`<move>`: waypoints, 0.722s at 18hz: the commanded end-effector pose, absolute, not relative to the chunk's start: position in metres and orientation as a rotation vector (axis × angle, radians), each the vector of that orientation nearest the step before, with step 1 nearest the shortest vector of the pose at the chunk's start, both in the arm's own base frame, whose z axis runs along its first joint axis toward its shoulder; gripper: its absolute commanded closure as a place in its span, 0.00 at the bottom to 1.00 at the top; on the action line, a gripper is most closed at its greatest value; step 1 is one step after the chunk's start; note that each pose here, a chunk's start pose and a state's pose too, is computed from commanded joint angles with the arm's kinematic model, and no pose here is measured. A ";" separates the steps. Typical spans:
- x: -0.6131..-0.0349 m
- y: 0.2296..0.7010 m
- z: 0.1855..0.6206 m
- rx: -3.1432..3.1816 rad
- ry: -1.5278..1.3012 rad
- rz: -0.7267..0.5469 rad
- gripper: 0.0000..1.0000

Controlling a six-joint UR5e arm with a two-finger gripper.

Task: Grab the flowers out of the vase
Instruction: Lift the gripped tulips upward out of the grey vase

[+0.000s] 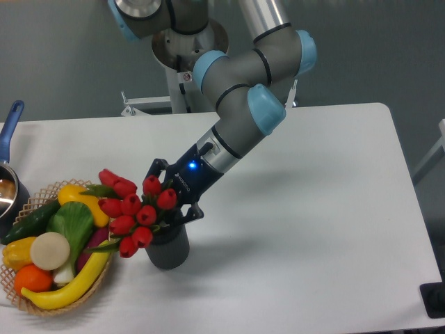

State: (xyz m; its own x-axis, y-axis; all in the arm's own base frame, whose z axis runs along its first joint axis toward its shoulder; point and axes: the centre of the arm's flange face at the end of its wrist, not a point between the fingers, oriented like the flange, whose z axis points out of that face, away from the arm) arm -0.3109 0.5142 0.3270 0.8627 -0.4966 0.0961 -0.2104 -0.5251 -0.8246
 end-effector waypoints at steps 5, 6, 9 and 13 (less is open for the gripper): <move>-0.321 0.508 0.345 -2.072 0.446 -0.417 0.56; -0.324 0.506 0.351 -2.069 0.427 -0.415 0.56; -0.327 0.506 0.368 -2.068 0.392 -0.409 0.56; -0.331 0.505 0.390 -2.059 0.342 -0.411 0.56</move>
State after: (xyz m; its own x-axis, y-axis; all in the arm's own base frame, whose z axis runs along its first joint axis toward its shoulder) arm -0.3308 0.5048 0.3903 0.9035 -0.4019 0.1491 -0.0738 -0.4885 -0.8694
